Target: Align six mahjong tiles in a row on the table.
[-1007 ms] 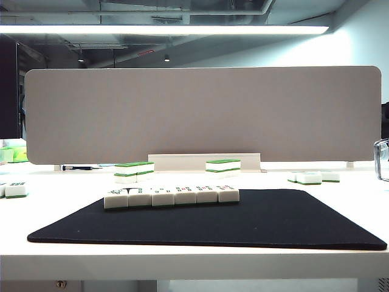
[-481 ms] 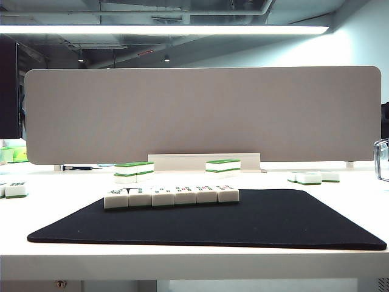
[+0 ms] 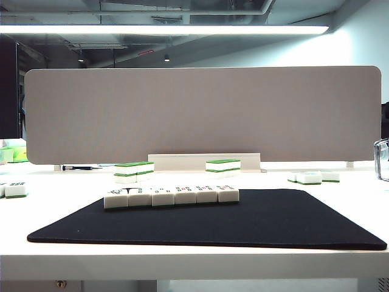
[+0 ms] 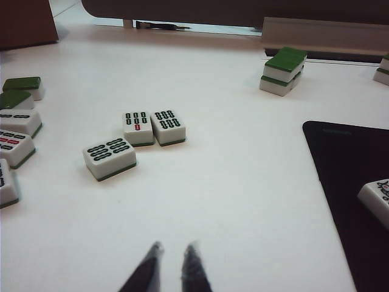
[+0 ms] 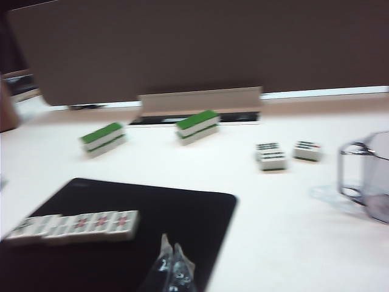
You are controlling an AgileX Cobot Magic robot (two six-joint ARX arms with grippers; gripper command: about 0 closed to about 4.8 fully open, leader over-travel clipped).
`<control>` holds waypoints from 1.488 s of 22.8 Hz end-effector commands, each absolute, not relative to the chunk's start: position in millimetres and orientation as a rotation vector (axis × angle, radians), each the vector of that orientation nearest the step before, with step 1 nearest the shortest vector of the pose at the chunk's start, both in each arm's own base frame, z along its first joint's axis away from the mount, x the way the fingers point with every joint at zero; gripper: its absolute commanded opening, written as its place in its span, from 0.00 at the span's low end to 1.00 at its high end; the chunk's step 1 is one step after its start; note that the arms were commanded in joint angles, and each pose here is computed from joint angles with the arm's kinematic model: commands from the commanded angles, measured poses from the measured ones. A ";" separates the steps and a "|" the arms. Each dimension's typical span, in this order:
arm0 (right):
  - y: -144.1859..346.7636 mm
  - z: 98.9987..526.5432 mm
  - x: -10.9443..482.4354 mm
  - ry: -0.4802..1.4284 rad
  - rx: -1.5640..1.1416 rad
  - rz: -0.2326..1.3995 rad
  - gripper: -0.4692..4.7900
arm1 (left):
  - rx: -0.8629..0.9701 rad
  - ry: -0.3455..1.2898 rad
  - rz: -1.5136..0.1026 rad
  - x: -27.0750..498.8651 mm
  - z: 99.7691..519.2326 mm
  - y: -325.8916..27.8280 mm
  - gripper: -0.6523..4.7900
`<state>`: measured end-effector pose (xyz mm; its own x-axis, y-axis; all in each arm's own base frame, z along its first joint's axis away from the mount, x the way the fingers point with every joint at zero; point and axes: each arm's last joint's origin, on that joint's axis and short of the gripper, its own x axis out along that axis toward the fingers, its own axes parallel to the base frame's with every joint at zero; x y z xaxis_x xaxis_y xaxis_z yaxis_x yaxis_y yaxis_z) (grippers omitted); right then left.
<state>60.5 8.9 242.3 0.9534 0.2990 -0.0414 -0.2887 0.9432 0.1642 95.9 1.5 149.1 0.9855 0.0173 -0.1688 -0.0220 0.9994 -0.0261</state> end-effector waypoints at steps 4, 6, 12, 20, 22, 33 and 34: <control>2.1 202.0 81.0 0.084 0.162 0.051 0.09 | -0.032 0.181 0.013 95.8 147.6 1.2 0.21; 0.1 191.2 85.5 0.085 0.159 -0.019 0.09 | -0.032 0.181 0.013 95.8 147.6 1.2 0.21; -1.5 163.2 94.8 0.089 0.165 -0.077 0.09 | -0.032 0.181 0.013 95.8 147.6 1.3 0.21; -1.6 148.2 95.8 0.166 0.144 -0.085 0.09 | -0.032 0.181 0.013 95.8 147.6 1.3 0.21; -1.4 148.3 95.9 0.166 0.149 -0.078 0.09 | -0.032 0.181 0.013 95.8 147.7 1.3 0.21; -1.4 148.3 95.9 0.166 0.149 -0.078 0.09 | -0.032 0.181 0.013 95.8 147.7 1.3 0.21; -1.4 148.3 95.9 0.165 0.149 -0.078 0.09 | -0.032 0.181 0.013 95.8 147.6 1.3 0.21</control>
<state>96.2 -1.5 147.9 0.9818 -0.0687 -0.1769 0.0942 0.9857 0.1399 95.9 1.5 149.1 0.9855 0.0177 -0.1688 -0.0225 0.9994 -0.0264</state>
